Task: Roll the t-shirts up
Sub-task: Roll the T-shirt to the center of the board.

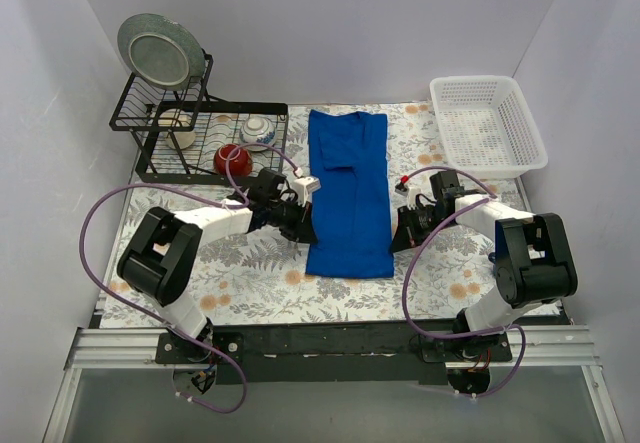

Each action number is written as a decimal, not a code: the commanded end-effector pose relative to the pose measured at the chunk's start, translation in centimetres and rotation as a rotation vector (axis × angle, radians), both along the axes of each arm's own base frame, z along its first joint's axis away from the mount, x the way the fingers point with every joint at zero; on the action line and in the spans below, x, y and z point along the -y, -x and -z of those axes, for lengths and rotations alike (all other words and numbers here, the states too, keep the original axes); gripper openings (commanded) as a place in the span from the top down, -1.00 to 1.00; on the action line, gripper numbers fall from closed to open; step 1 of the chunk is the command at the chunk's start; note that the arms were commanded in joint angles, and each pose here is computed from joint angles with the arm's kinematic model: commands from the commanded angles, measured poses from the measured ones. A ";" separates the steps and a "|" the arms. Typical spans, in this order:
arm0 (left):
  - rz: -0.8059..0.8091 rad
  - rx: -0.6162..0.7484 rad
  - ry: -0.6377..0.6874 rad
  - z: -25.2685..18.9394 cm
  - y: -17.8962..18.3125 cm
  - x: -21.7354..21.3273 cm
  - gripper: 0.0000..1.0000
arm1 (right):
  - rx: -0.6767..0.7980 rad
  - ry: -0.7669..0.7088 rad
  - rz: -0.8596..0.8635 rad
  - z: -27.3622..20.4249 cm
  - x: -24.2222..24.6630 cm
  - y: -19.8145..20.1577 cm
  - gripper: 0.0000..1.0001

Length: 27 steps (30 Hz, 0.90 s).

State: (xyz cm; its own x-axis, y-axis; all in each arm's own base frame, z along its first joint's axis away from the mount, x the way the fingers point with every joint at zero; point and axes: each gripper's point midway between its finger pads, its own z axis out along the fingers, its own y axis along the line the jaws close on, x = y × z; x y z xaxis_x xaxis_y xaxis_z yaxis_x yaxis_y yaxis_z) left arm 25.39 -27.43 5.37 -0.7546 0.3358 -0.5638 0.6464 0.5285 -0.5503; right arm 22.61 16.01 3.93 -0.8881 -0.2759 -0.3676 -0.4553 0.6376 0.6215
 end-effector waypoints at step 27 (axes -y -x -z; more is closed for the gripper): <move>0.261 0.458 0.000 -6.5 1.5 -2.1 -0.02 | 0.248 0.068 0.024 -4.2 0.3 -7.8 0.07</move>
State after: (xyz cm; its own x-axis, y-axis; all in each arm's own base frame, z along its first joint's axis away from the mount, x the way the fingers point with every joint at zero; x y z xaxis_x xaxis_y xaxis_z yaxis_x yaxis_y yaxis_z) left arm 26.15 -25.08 8.19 -0.6305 0.3780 -0.6779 0.7482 0.5283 -0.4014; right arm 27.84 15.85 5.35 -0.8429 -0.2776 -0.4609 -0.5110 0.6810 0.5245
